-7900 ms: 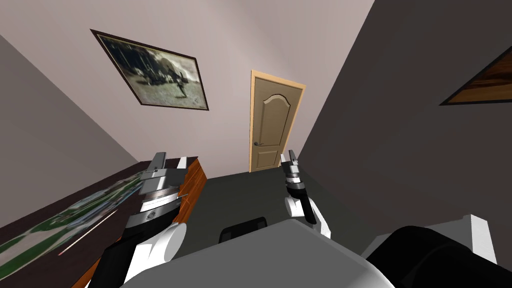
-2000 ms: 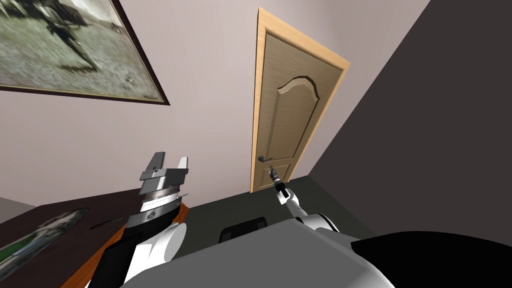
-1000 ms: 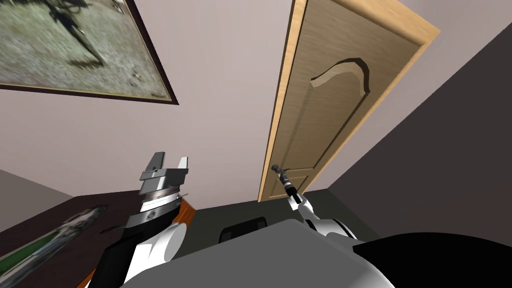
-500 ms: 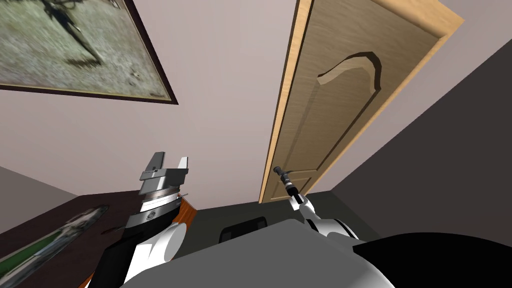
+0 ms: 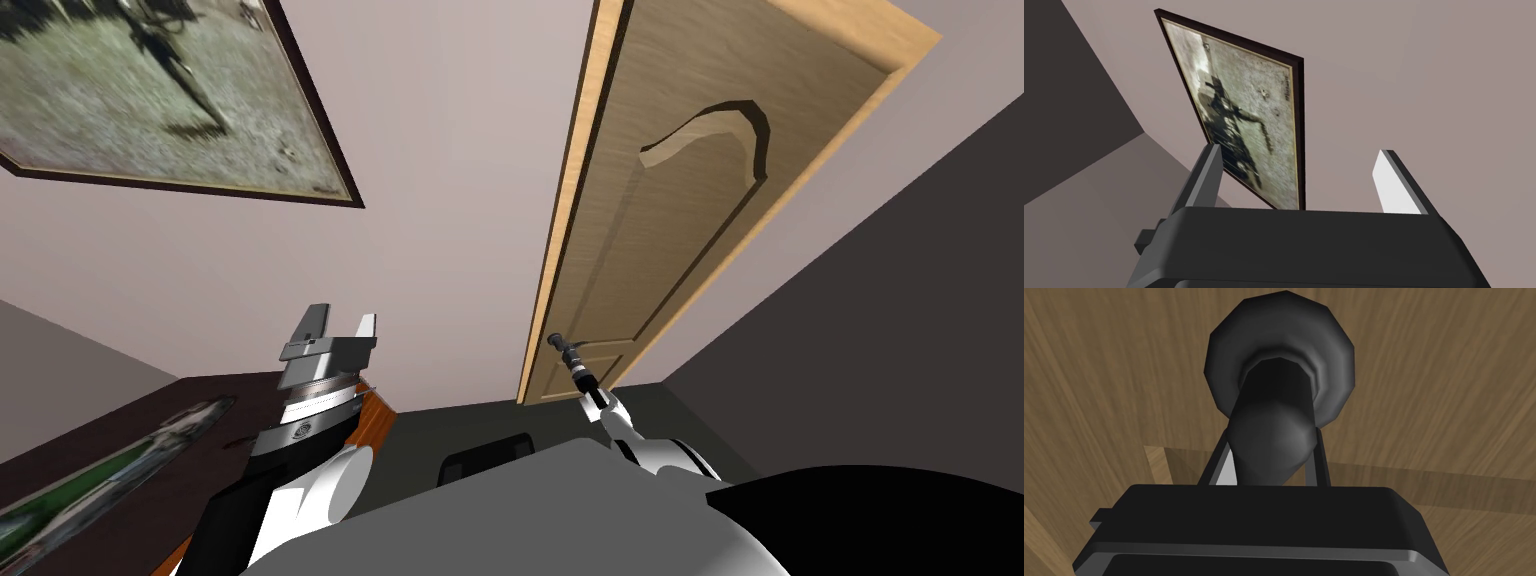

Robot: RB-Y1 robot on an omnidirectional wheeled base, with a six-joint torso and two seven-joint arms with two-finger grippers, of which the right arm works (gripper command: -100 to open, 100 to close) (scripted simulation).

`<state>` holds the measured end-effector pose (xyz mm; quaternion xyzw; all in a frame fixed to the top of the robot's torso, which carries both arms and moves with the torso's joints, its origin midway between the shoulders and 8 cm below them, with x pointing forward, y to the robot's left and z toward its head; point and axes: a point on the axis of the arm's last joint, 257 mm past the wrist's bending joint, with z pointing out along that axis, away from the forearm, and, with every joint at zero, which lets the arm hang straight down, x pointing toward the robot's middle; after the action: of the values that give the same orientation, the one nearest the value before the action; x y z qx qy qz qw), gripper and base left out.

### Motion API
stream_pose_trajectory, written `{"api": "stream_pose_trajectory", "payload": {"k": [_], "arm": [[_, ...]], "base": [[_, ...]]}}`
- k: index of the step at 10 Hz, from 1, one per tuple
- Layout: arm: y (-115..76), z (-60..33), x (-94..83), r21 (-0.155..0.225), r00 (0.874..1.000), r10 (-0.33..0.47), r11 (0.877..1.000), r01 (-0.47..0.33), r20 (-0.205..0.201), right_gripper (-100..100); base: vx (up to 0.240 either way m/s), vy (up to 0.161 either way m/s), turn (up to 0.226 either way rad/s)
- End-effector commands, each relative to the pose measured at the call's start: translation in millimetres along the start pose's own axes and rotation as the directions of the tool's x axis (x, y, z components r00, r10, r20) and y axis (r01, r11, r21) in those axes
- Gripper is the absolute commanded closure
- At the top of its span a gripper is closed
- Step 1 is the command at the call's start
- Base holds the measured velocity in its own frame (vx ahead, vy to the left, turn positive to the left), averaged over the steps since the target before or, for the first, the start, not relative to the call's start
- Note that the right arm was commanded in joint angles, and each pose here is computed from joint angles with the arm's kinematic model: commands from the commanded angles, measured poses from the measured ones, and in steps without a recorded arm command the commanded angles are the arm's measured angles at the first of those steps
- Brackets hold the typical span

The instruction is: Pull the door open

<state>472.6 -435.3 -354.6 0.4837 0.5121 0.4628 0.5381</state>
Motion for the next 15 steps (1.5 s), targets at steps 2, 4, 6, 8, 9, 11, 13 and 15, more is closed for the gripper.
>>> {"api": "stream_pose_trajectory", "payload": {"k": [2, 4, 6, 8, 9, 11, 13, 15], "arm": [[-1.0, -9.7, 1.0, -0.002, 0.999, -0.001, 1.000, 0.001, -0.036, 100], [-0.2, -17.2, 1.2, -0.005, 0.998, -0.001, 1.000, 0.000, -0.069, 100], [0.2, -25.5, 1.9, -0.005, 0.995, 0.001, 1.000, -0.001, -0.105, 100], [-3.0, -27.3, 7.7, 0.001, 0.994, 0.007, 1.000, -0.007, -0.113, 100], [-4.6, -36.4, 6.2, 0.001, 0.992, 0.010, 1.000, -0.010, -0.127, 100], [-3.9, -46.8, 1.0, -0.004, 0.990, 0.007, 1.000, -0.008, -0.142, 100], [-3.1, -55.9, -3.1, -0.007, 0.988, 0.005, 1.000, -0.006, -0.155, 100], [-2.3, -64.7, -6.9, -0.009, 0.986, 0.003, 1.000, -0.005, -0.169, 100]], "base": [[-0.180, -0.052, 0.097], [-0.229, -0.093, 0.118], [-0.204, -0.117, 0.121], [-0.148, -0.064, 0.059], [-0.120, -0.041, 0.120], [-0.214, -0.093, 0.196], [-0.170, -0.069, 0.111], [-0.157, -0.053, 0.113]]}}
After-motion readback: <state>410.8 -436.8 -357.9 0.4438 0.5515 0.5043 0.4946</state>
